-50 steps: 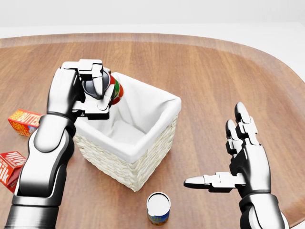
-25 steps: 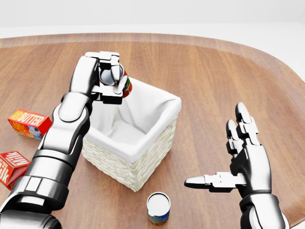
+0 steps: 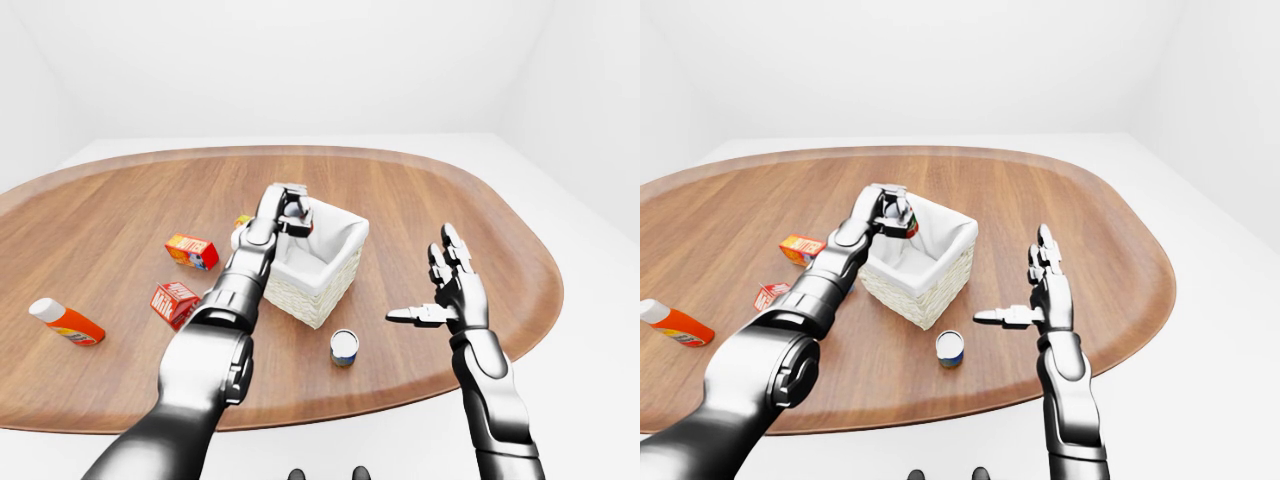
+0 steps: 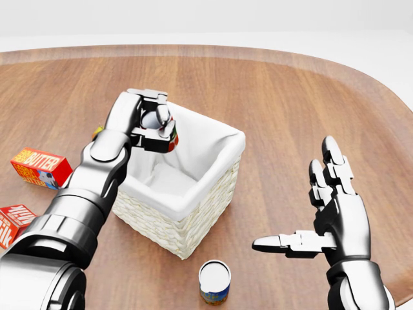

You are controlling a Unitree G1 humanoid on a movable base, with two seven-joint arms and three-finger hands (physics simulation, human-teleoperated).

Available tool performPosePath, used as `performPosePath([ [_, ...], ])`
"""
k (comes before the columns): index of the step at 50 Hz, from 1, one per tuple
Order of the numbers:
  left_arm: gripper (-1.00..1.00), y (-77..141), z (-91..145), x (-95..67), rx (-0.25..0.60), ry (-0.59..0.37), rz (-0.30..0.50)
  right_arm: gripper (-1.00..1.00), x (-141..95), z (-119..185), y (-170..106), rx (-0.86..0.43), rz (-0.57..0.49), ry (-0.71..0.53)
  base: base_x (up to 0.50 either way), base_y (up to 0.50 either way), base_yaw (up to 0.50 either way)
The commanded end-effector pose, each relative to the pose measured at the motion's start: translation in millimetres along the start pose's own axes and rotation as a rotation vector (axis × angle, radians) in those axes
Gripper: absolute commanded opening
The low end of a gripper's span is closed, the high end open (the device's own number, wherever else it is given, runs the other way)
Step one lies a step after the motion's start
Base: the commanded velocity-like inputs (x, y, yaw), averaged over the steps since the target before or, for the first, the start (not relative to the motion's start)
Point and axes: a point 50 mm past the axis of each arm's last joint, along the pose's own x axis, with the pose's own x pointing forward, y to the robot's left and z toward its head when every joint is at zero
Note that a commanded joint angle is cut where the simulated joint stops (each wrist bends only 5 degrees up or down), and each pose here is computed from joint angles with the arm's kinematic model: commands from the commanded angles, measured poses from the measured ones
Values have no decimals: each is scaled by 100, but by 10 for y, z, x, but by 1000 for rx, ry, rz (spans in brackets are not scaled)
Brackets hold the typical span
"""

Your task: Pick up the tomato sauce, and put it in the basket.

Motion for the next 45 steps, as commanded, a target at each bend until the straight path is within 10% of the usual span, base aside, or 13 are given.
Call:
performPosePath([
  [1,-100,-10,6,11,27,14,25,100,-4,7,0,2,0,-3,0,0,0],
  [29,-100,-47,-139,-15,41,61,28,100,-5,-12,16,2,5,5,0,0,0],
  [31,-55,-49,-132,-14,33,59,25,100,-8,-7,18,2,6,3,0,0,0],
  [33,100,-38,-131,-13,36,60,42,100,-11,-2,18,3,6,0,0,0,0],
  [45,100,-23,-135,-15,48,60,58,100,-14,-13,19,3,7,5,0,0,0],
])
